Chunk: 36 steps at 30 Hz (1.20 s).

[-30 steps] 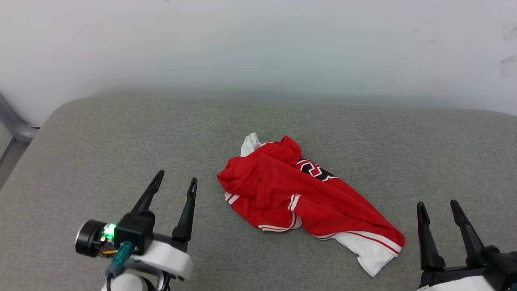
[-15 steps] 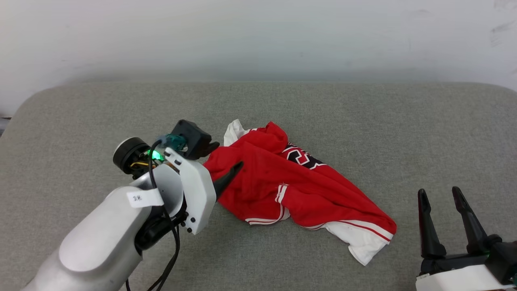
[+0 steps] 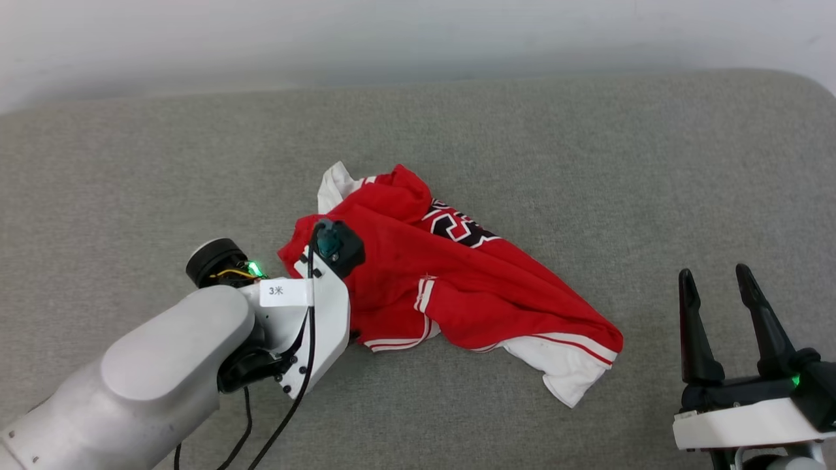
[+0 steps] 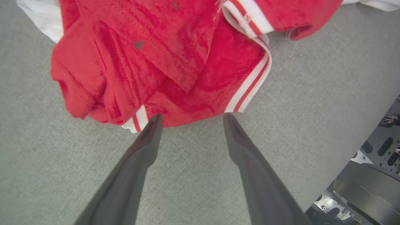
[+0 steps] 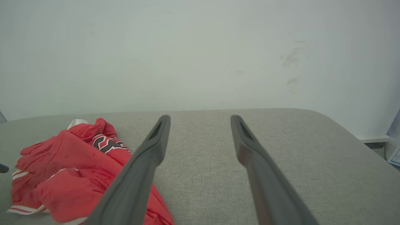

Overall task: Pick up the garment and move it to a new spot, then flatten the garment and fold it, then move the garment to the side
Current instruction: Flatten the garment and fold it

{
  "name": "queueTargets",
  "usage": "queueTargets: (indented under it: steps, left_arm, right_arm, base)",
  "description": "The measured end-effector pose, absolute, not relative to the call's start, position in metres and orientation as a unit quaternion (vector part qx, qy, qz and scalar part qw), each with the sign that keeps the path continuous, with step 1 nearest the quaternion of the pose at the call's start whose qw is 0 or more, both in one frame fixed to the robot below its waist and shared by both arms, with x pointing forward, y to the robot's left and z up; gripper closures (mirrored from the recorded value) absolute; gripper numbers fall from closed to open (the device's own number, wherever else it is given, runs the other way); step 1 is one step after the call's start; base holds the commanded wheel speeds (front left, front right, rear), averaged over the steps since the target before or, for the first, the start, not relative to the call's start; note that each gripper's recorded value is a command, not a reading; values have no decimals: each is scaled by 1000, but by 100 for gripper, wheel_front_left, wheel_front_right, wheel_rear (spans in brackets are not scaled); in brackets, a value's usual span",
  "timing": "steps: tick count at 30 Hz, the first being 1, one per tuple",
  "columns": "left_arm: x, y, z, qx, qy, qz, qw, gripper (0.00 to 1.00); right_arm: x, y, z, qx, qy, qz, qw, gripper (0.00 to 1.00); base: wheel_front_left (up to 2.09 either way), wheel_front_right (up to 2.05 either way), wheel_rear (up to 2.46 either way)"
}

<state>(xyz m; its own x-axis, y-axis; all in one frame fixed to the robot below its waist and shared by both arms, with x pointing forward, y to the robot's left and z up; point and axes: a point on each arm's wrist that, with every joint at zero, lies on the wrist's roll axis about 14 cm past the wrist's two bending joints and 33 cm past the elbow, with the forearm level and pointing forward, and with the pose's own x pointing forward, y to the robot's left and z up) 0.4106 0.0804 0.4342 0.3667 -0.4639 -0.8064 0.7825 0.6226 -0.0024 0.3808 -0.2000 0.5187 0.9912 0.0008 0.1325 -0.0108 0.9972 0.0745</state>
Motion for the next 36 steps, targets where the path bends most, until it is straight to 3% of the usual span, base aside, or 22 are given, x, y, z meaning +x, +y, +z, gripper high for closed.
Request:
queueTargets:
  steps: [6, 18, 19, 20, 27, 36]
  left_arm:
    - [404, 80, 391, 206, 465, -402, 761, 0]
    - [411, 74, 364, 218, 489, -412, 737, 2]
    - [411, 74, 364, 222, 488, -412, 737, 64]
    - [412, 74, 365, 224, 483, -413, 739, 100]
    - [428, 81, 387, 216, 410, -402, 790, 100]
    - [461, 129, 470, 218, 282, -325, 876, 100]
  right_arm:
    - [391, -206, 510, 35, -56, -6, 998, 0]
    - [397, -214, 498, 30, -39, -18, 999, 0]
    - [397, -214, 498, 31, -39, -18, 999, 0]
    - [396, -214, 498, 32, -39, -19, 999, 0]
    - [394, -211, 508, 34, -53, -14, 998, 0]
    - [381, -197, 516, 41, -63, 7, 997, 0]
  base:
    - [0, 0, 0]
    - [0, 0, 0]
    - [0, 0, 0]
    - [0, 0, 0]
    - [0, 0, 0]
    - [0, 0, 0]
